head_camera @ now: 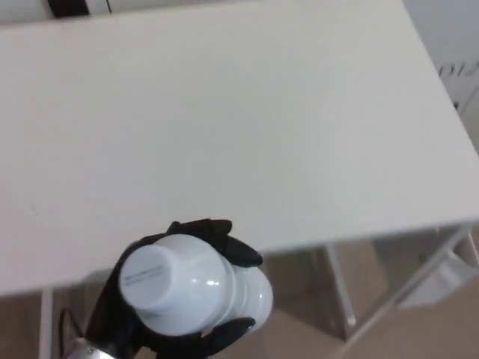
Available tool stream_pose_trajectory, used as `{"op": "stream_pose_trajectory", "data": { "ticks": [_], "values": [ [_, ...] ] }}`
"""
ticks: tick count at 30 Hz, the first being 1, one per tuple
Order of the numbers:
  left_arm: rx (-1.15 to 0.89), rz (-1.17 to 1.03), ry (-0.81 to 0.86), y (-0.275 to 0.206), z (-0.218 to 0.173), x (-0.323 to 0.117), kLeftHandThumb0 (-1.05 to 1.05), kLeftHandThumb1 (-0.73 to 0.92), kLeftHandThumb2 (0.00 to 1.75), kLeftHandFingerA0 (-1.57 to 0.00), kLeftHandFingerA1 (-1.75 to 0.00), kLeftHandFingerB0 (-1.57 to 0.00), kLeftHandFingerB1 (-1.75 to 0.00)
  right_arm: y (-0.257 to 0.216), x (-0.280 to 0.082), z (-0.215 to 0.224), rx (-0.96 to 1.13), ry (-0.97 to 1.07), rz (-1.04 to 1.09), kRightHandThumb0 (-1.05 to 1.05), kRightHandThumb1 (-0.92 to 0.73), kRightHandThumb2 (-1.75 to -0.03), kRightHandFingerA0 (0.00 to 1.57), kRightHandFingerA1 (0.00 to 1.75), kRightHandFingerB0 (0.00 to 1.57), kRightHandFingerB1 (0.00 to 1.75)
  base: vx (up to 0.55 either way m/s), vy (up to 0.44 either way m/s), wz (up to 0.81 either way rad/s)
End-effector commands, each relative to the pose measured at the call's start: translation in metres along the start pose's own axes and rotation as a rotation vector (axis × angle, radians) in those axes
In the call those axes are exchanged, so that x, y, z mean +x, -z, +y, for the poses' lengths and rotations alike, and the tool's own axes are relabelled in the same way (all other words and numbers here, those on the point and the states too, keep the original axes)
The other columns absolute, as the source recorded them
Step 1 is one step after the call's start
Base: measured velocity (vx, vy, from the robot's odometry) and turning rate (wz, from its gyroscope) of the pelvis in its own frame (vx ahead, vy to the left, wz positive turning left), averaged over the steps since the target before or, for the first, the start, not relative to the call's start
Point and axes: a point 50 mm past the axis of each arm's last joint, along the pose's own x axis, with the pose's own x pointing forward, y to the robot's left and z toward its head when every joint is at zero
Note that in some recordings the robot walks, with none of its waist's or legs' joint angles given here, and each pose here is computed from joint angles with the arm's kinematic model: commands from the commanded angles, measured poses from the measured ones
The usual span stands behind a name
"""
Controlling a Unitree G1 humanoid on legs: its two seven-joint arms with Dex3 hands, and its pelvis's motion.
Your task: The robot picks up a bottle from a person using its left hand and walk towards the table in frontand put the bottle on the table.
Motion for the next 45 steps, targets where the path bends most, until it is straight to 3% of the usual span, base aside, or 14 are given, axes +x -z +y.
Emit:
{"op": "stream_pose_trajectory", "data": {
  "ticks": [1,8,9,19,23,28,30,33,34,45],
  "values": [
    [-0.013,-0.012,0.005,-0.003,-0.003,-0.011,-0.49,0.3,1.14,-1.57,-1.06,-1.3,-0.99,0.029,-0.01,0.01,-0.027,-0.024,0.082,-0.55,-0.81,-0.65,0.6,0.42,0.49,0.38,0.3,0.228,0.03],
    [0.004,0.0,0.012,-0.002,-0.006,-0.024,-0.5,0.31,1.14,-1.55,-1.09,-1.28,-0.99,0.056,-0.024,0.024,-0.008,-0.055,0.131,-0.53,-0.81,-0.65,0.6,0.42,0.51,0.38,0.05,0.004,0.05],
    [0.012,-0.01,-0.002,-0.005,-0.003,-0.023,-0.55,0.34,1.1,-1.48,-1.21,-1.25,-1.08,0.057,-0.024,0.024,-0.004,-0.051,0.132,-0.54,-0.8,-0.64,0.62,0.43,0.52,0.39,-0.03,-0.095,0.4],
    [0.07,-0.089,-0.1,-0.029,0.02,-0.022,-0.59,0.39,1.12,-1.5,-1.23,-1.22,-1.11,0.066,-0.029,0.027,-0.014,-0.06,0.149,-0.54,-0.81,-0.65,0.64,0.45,0.52,0.39,0.02,-0.063,0.01],
    [0.216,-0.123,-0.192,-0.045,0.06,0.0,-0.57,0.46,1.17,-1.5,-1.29,-1.18,-1.19,0.063,-0.027,0.026,-0.013,-0.06,0.152,-0.53,-0.79,-0.64,0.66,0.45,0.55,0.4,0.02,0.138,-0.05],
    [0.229,-0.118,-0.203,-0.047,0.066,0.005,-0.57,0.46,1.17,-1.5,-1.29,-1.18,-1.19,0.063,-0.027,0.026,-0.01,-0.059,0.15,-0.53,-0.79,-0.64,0.66,0.45,0.55,0.4,-0.02,0.179,0.16],
    [0.323,-0.101,-0.231,-0.047,0.09,0.031,-0.61,0.44,1.21,-1.49,-1.31,-1.21,-1.22,0.062,-0.027,0.028,-0.03,-0.063,0.145,-0.51,-0.8,-0.64,0.66,0.45,0.54,0.4,0.03,0.023,-0.05],
    [0.332,-0.093,-0.226,-0.046,0.095,0.041,-0.53,0.44,1.2,-1.54,-1.36,-1.2,-1.18,0.062,-0.027,0.028,-0.031,-0.058,0.14,-0.51,-0.8,-0.64,0.65,0.45,0.54,0.4,0.01,0.005,0.09],
    [0.34,-0.073,-0.223,-0.046,0.097,0.048,-0.66,0.39,1.24,-1.51,-1.31,-1.24,-1.24,0.062,-0.027,0.028,-0.026,-0.06,0.138,-0.52,-0.79,-0.64,0.64,0.45,0.54,0.4,0.0,0.0,0.0],
    [0.42,0.132,-0.182,-0.021,0.103,0.097,-0.63,0.31,1.27,-1.57,-1.23,-1.31,-1.12,0.057,-0.025,0.026,-0.016,-0.065,0.131,-0.51,-0.79,-0.64,0.64,0.45,0.55,0.4,-0.01,-0.017,0.01]
  ]
}}
